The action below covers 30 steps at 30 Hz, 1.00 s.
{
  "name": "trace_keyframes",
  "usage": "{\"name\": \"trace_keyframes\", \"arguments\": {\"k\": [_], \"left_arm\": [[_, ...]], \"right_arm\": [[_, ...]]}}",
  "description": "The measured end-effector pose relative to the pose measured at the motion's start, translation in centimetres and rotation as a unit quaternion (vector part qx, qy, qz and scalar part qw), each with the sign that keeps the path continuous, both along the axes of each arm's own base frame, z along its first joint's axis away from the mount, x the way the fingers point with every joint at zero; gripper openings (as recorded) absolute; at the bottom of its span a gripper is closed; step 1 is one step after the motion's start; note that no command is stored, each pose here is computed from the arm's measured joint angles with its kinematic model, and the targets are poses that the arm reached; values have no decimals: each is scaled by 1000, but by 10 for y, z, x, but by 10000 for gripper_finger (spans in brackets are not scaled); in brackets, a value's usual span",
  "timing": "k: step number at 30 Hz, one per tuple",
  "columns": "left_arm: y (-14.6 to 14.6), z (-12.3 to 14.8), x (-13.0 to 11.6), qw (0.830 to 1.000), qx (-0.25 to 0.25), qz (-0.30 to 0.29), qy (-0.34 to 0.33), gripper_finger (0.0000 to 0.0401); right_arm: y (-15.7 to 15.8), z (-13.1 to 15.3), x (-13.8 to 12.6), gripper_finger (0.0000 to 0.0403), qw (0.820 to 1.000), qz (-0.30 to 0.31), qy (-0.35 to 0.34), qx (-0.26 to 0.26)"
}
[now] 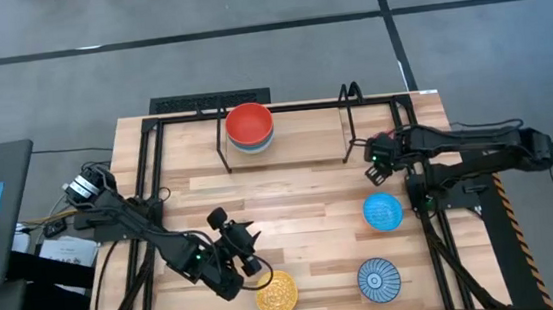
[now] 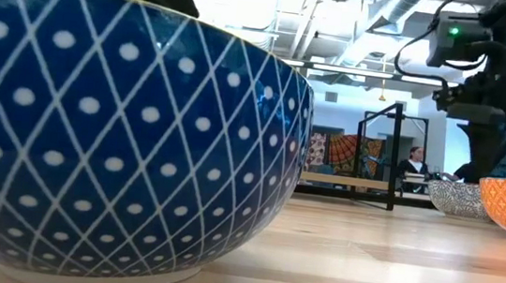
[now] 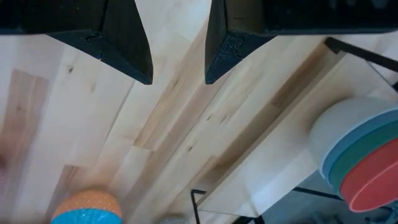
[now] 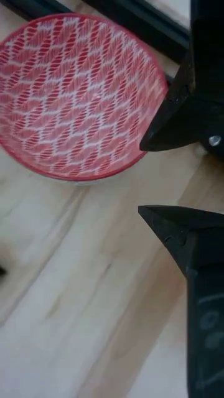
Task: Place and stack bowls onto a shelf
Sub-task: Put the red pattern bowl on the shelf
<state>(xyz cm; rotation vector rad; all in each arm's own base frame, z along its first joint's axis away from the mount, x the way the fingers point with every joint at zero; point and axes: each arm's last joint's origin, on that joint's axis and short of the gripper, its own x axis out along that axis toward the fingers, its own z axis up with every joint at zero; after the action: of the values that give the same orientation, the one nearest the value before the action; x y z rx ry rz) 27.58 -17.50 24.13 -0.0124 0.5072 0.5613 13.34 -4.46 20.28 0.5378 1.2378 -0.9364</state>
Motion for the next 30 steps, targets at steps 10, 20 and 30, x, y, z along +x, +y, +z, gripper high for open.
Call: {"name": "trace_keyframes", "arguments": {"k": [10,20,30], "left_arm": [[0,0,0,1000,7,-8,8,132],[0,-1,0,1000,8,-17,18,132],[-1,-1,0,1000,10,-19,20,132]], "right_arm": [[-9,1,3,140,999,-20,-24,-11],[-10,-18,0,129,998,-40,-35,-12],[-10,-28,1,128,997,-55,-52,-17]]}}
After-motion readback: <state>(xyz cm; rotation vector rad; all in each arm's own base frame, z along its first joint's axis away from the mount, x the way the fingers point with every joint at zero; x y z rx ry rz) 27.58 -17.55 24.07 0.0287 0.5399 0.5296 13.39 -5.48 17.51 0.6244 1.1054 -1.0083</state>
